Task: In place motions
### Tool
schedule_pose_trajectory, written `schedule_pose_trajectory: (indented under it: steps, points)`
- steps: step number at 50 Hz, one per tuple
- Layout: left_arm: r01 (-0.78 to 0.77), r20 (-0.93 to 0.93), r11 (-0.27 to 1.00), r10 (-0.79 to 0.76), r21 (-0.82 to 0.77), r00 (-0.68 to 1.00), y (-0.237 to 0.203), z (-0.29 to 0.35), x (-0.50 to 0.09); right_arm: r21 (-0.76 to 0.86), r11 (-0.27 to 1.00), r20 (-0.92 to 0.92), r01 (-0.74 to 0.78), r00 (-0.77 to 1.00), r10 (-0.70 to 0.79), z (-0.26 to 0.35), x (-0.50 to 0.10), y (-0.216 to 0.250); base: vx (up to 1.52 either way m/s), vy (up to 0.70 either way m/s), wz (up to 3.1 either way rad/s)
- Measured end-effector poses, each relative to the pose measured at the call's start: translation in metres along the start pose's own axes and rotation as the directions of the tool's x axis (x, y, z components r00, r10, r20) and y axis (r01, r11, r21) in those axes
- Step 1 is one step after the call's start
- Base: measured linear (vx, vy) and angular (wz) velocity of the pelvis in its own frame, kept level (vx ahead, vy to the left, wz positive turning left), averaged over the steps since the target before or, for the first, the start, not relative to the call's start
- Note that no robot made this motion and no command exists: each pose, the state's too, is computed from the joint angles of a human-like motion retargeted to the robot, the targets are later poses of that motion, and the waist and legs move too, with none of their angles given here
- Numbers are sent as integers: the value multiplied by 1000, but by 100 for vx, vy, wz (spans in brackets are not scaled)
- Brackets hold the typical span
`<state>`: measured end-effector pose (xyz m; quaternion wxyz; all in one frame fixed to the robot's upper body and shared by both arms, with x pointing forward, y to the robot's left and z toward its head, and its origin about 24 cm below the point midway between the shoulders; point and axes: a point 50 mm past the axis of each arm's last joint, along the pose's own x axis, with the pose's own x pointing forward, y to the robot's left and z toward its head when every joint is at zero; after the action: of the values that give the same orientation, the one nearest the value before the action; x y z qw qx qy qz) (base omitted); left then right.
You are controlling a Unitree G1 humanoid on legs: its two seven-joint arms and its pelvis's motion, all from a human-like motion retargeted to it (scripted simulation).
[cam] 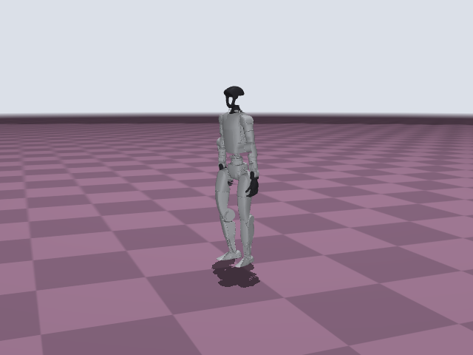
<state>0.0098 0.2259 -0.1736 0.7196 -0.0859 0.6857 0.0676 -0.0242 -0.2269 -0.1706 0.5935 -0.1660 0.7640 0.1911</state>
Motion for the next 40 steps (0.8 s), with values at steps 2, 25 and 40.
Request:
schedule_pose_trajectory:
  steps: [2,25,40]
  points:
    - [-8,14,999,8,41,1000,1,4,0,6,1000,33,-31,999,30,3,1,2,12,-9,-7]
    - [20,-53,1000,-20,6,998,-5,2,0,-86,996,66,16,998,-10,8,0,-2,-3,-10,32]
    - [55,19,997,-56,46,998,-23,15,4,5,997,-52,-74,996,74,-26,5,20,6,0,4]
